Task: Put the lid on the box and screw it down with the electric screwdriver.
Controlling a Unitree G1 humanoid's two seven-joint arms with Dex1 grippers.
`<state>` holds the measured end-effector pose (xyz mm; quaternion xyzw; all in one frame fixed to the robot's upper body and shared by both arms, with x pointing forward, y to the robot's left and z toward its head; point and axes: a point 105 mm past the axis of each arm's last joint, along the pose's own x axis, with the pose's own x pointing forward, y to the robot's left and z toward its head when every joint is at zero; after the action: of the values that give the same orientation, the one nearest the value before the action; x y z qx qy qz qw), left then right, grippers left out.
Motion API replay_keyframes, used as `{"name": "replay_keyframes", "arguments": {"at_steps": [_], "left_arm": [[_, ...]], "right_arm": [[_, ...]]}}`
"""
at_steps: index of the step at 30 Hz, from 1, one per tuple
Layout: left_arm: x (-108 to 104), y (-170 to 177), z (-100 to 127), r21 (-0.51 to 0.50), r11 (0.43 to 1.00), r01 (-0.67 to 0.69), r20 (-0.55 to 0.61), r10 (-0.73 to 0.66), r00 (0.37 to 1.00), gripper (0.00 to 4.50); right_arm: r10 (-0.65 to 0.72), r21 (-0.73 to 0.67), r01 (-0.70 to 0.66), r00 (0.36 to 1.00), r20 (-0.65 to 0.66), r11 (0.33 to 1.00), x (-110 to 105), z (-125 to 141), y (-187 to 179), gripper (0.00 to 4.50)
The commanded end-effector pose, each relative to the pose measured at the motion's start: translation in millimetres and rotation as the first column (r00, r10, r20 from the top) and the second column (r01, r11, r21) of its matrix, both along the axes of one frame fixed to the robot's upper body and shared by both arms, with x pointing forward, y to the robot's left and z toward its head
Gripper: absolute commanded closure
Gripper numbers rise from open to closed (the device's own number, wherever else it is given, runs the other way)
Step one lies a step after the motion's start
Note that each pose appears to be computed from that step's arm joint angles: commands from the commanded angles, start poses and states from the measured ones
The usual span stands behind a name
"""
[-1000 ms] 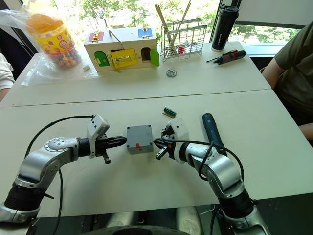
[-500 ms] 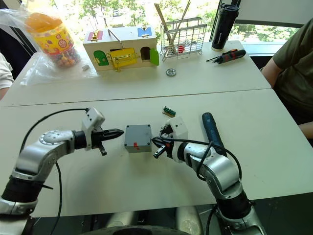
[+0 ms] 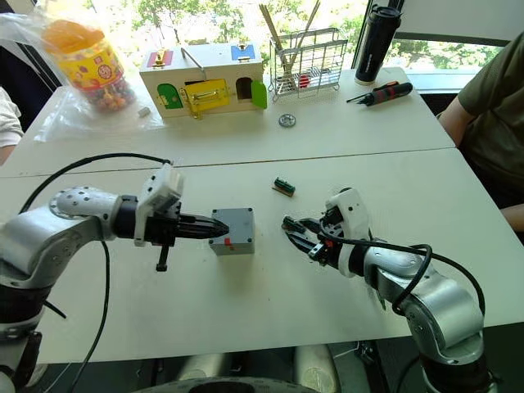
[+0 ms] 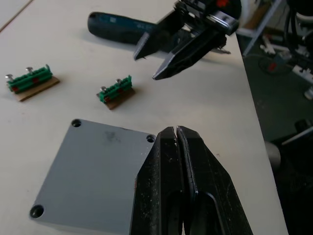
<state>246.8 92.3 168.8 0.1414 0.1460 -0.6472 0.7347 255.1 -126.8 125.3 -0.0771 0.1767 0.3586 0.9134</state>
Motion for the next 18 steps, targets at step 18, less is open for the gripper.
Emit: {"name": "replay_keyframes", "arguments": {"at_steps": [18], "left_arm": [[15.3, -5.5, -10.3, 0.105, 0.991, -0.086, 0.147, 0.070, 0.987, 4.50]], "right_arm": [[-0.038, 0.024, 0.037, 0.998, 0.041, 0.999, 28.2, -14.4, 3.6, 1.98]]}}
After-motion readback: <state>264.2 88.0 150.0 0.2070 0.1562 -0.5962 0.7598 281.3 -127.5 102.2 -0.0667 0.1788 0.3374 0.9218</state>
